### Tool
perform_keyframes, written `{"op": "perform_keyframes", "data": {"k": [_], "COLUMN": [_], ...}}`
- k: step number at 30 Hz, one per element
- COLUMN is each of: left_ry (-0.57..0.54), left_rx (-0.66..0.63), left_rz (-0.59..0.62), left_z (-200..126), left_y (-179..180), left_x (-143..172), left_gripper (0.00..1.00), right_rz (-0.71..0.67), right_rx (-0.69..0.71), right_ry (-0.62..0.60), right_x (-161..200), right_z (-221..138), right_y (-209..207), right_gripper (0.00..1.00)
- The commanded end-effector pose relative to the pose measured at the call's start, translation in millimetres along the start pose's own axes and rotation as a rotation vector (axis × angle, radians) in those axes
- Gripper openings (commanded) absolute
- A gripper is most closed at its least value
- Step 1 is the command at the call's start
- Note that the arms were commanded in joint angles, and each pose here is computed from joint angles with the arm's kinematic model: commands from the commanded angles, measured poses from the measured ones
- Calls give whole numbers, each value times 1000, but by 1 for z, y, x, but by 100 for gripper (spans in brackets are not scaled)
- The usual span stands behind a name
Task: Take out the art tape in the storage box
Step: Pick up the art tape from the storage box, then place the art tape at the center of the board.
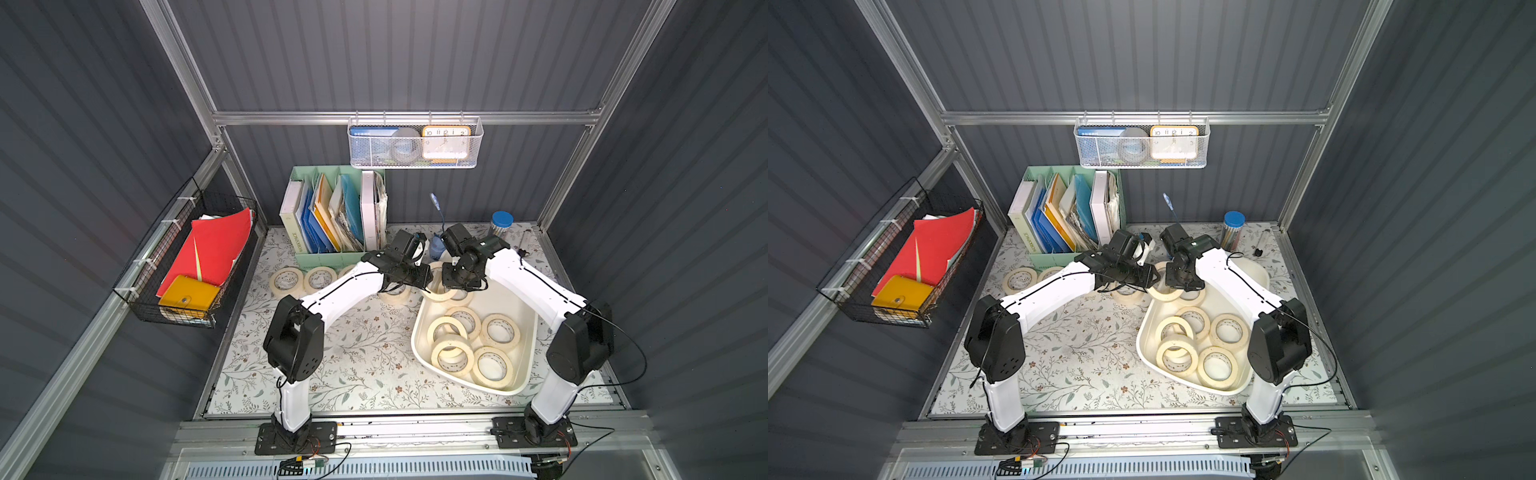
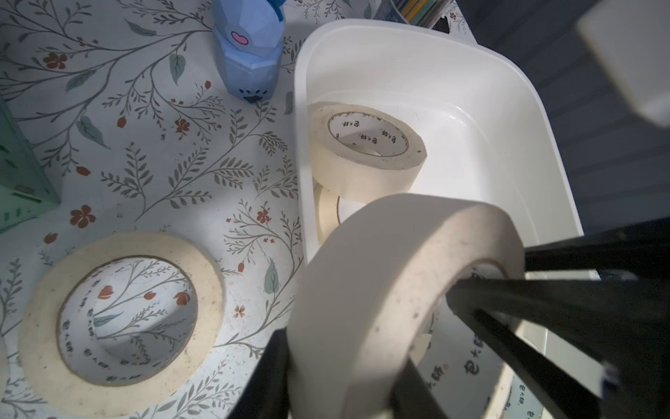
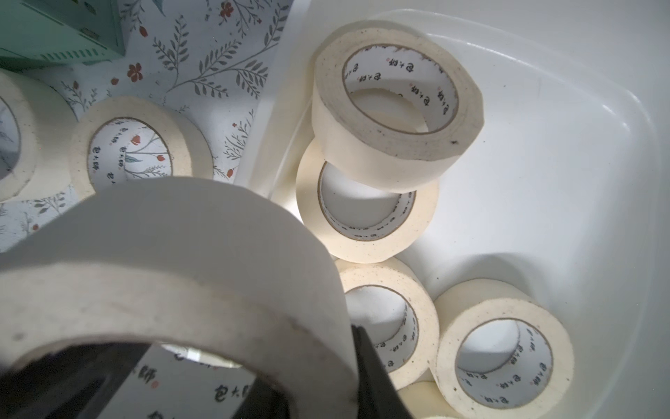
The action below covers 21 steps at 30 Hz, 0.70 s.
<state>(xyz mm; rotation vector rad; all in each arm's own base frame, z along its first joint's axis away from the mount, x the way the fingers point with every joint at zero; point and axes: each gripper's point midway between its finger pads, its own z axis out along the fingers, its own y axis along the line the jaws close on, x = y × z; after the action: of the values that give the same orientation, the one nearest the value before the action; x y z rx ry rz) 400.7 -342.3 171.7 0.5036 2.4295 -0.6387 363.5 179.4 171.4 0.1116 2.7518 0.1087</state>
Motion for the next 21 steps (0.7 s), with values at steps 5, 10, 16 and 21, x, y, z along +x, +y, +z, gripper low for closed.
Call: {"op": "perform_keyframes", "data": {"k": [5, 10, 16, 21], "left_ry": [4, 10, 15, -45], "left_rx": [-20, -52, -133, -153], "left_rz": [22, 32, -5, -166], "left_z": [2, -6, -25, -56], "left_y": [7, 12, 35, 75], "left_x": [-3, 1, 10, 14], "left_gripper": [3, 0, 0, 0], "right_rz": [13, 21, 23, 27], "right_rx": [-120, -157, -182, -134], "right_ry": [-29, -45, -143, -217], "right_x": [5, 4, -9, -13], "right_z": [-26, -33, -67, -106], "right_y": [13, 17, 13, -10], "right_gripper": [0, 40, 58, 58]}}
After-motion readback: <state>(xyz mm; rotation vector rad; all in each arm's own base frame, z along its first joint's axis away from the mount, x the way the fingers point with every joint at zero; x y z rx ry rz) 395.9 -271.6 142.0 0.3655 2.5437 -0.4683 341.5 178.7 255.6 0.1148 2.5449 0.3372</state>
